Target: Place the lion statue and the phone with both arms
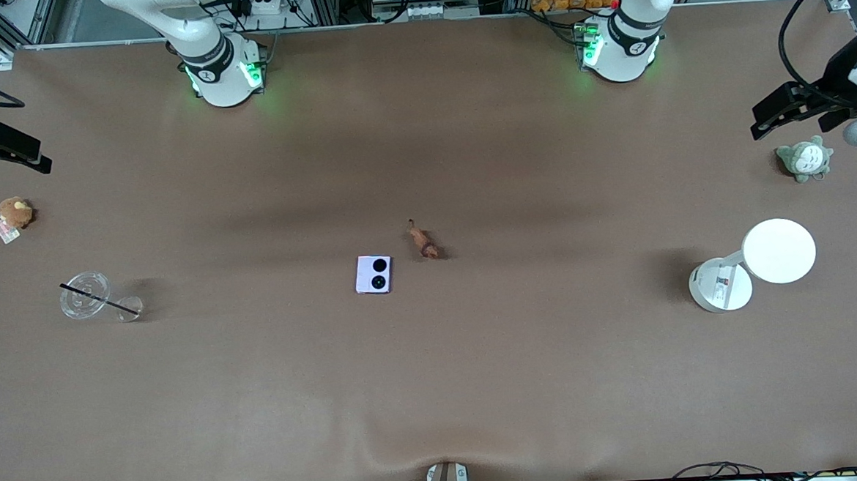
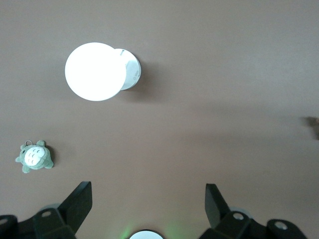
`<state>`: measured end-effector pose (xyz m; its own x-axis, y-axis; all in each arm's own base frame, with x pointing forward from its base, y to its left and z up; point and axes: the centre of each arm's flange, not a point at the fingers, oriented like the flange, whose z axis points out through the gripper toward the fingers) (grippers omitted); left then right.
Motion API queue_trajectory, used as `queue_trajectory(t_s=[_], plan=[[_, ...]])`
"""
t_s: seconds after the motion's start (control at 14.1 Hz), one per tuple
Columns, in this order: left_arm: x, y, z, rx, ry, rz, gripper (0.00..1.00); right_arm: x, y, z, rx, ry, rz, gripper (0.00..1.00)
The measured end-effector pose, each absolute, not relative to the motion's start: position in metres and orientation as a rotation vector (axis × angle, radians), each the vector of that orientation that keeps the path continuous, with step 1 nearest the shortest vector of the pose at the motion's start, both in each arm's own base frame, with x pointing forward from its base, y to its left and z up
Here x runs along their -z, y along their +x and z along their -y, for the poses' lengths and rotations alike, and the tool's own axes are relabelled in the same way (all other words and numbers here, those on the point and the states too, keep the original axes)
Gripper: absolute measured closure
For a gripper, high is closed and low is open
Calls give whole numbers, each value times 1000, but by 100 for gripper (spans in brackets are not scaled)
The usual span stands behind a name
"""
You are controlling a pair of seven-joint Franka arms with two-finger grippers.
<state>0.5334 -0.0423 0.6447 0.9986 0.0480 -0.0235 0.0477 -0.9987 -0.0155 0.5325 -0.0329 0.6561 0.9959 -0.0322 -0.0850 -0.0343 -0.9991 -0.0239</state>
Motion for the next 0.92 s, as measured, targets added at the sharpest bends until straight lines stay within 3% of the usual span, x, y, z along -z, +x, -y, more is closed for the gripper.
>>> queue_trajectory(t_s=[0.92], plan=[[-626,550,56,-90,-3124,38,0,-656,533,32,-131,-3113,-49,0]])
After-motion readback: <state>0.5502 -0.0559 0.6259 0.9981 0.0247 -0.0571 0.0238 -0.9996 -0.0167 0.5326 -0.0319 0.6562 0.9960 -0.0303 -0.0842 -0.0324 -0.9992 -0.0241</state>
